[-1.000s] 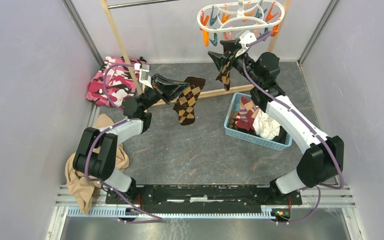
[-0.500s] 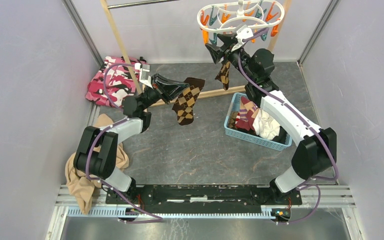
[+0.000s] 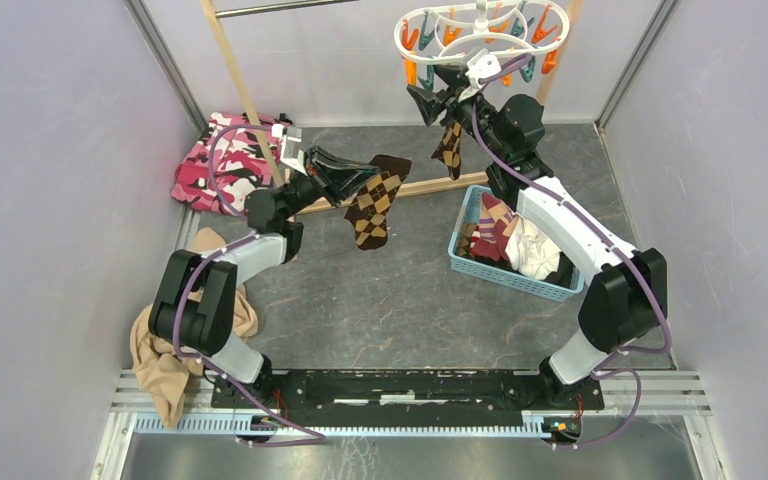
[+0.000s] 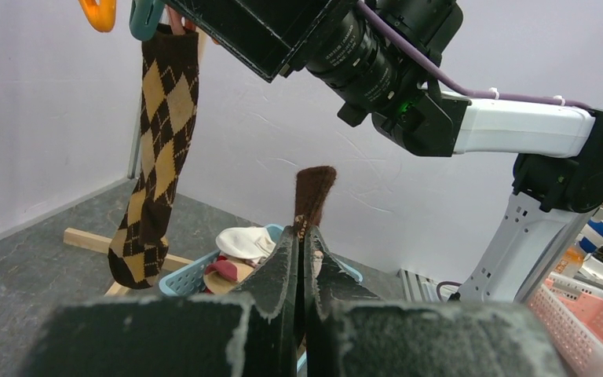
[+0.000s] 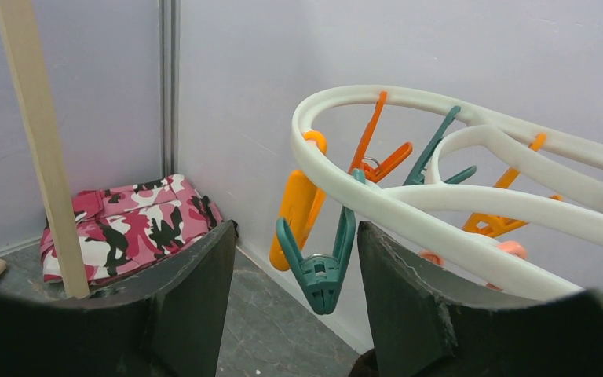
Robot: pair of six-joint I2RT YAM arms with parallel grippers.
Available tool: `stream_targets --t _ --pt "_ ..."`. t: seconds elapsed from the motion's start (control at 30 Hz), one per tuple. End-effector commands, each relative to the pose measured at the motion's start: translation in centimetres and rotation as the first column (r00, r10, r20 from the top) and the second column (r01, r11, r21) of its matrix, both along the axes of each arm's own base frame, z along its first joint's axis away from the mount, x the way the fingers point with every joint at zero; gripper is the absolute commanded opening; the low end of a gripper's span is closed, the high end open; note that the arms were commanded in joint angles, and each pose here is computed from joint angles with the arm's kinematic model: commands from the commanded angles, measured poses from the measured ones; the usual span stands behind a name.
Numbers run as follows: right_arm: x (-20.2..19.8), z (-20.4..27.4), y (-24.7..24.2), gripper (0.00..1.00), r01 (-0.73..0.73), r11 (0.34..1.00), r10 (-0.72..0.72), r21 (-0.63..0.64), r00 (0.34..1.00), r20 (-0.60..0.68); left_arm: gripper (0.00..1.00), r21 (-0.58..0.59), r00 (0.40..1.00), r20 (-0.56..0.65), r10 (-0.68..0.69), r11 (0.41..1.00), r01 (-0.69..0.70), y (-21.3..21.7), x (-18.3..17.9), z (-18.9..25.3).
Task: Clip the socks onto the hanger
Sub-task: Open the clamp at the hanger.
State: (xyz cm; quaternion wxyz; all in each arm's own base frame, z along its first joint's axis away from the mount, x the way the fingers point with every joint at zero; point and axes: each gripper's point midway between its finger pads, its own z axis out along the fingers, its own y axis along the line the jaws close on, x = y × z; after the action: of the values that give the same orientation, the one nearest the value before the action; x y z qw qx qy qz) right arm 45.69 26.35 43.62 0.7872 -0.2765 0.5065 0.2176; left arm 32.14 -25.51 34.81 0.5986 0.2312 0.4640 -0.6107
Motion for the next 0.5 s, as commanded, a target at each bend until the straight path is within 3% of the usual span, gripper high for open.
stream_targets --t 0.0,0.47 --pt "-0.9 3.57 0.15 0.64 -0.016 1.0 0.014 0.021 0.993 0.118 0.02 -0.063 0.966 0.258 0.003 0.998 0.014 0.77 -2.37 3.94" --pt "-0.6 3.71 -0.06 0.53 -0.001 1.0 -0.001 0.021 0.992 0.127 0.02 -0.063 0.966 0.259 -0.004 0.998 0.021 0.74 -2.45 4.14"
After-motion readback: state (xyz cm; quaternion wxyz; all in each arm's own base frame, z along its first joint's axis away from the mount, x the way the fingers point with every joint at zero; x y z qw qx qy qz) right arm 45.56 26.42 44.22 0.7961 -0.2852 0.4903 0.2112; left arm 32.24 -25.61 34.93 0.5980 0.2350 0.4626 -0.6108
